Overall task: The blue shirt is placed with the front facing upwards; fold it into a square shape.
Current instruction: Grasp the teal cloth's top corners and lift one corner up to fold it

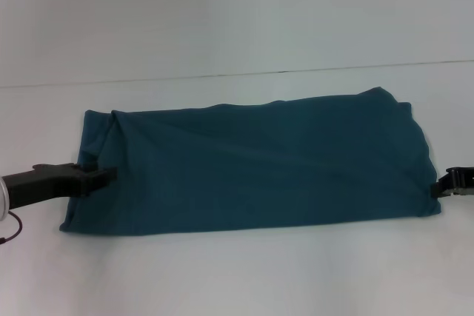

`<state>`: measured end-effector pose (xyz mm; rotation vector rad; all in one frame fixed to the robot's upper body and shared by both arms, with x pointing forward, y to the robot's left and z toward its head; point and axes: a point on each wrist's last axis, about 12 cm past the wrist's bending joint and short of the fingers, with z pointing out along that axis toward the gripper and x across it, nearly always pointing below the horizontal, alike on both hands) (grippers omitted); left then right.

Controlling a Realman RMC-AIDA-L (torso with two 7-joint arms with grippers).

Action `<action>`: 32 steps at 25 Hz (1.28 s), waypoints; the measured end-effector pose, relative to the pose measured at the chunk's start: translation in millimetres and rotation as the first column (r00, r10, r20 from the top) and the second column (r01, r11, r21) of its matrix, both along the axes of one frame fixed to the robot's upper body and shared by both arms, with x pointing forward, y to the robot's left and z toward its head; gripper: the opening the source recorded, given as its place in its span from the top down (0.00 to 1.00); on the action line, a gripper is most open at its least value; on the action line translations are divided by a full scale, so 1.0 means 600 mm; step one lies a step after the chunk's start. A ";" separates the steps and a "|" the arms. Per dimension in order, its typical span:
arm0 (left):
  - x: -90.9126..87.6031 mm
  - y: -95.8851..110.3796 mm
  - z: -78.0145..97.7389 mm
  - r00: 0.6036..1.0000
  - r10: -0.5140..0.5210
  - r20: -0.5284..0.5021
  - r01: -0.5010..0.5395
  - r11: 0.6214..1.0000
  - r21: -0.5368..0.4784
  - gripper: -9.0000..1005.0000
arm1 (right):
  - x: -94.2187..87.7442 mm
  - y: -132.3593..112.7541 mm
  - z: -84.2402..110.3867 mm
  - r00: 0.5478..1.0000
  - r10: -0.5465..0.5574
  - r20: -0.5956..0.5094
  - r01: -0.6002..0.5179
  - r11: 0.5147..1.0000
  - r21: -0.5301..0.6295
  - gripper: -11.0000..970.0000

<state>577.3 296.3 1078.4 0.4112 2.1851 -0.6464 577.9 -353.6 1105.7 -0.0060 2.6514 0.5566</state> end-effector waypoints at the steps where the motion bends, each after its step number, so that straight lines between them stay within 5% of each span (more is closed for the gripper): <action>1: 0.000 0.000 0.000 1.000 0.000 0.001 0.000 1.000 0.001 0.60 | 0.000 0.000 0.000 1.000 -0.002 0.001 0.002 1.000 -0.001 0.85; 8: 0.000 0.000 0.000 1.000 -0.003 0.003 0.003 1.000 0.002 0.60 | 0.000 -0.003 -0.001 1.000 -0.012 0.006 0.012 1.000 -0.001 0.98; 32: 0.002 -0.003 0.002 1.000 -0.007 0.007 0.007 1.000 0.001 0.60 | -0.018 -0.023 0.002 0.998 -0.023 0.051 0.022 0.999 0.027 0.98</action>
